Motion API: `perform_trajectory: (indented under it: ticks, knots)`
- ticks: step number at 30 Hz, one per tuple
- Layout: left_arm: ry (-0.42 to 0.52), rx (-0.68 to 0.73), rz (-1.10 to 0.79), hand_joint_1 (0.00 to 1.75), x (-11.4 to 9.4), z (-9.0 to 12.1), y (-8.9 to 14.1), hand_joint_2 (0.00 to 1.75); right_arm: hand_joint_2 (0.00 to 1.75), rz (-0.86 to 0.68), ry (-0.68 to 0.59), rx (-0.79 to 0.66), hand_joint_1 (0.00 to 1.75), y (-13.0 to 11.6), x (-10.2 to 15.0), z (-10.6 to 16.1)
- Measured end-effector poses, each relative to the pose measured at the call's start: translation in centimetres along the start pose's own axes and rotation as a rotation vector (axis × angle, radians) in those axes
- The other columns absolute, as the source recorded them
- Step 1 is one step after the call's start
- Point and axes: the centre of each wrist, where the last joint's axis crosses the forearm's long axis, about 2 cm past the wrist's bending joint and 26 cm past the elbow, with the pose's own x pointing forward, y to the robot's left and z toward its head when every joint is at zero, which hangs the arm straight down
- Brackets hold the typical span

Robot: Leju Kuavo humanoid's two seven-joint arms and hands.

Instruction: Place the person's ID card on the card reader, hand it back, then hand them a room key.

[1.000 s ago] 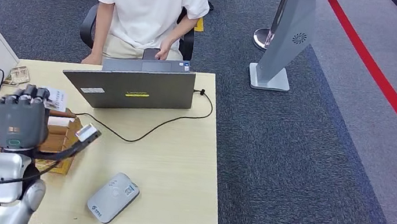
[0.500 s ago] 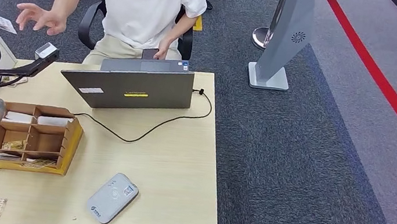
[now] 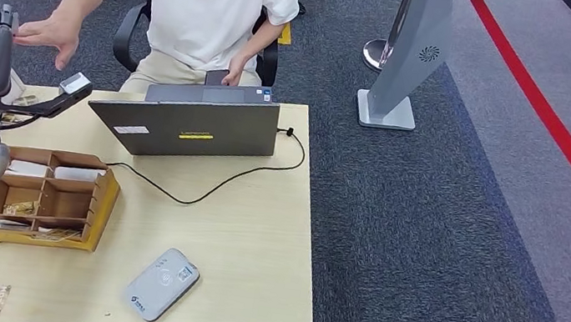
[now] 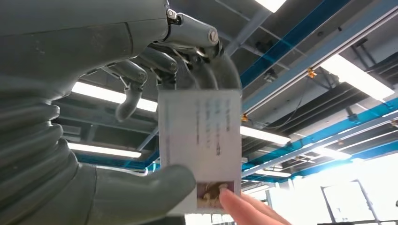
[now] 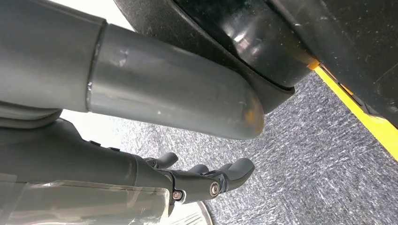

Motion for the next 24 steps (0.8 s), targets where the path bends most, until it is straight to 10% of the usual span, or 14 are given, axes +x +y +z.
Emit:
perform_trajectory:
  ticks: [10, 24]
  knots:
    - [-0.088, 0.027, 0.111, 0.00, 3.6, 2.5, 0.8, 1.75, 0.00, -0.042, 0.017, -0.012, 0.00, 0.1, -0.1, 0.0]
    - [-0.210, -0.050, 0.319, 0.00, 10.4, 17.8, 5.4, 1.75, 0.00, -0.138, 0.067, -0.012, 0.00, 1.6, -1.4, 0.2]
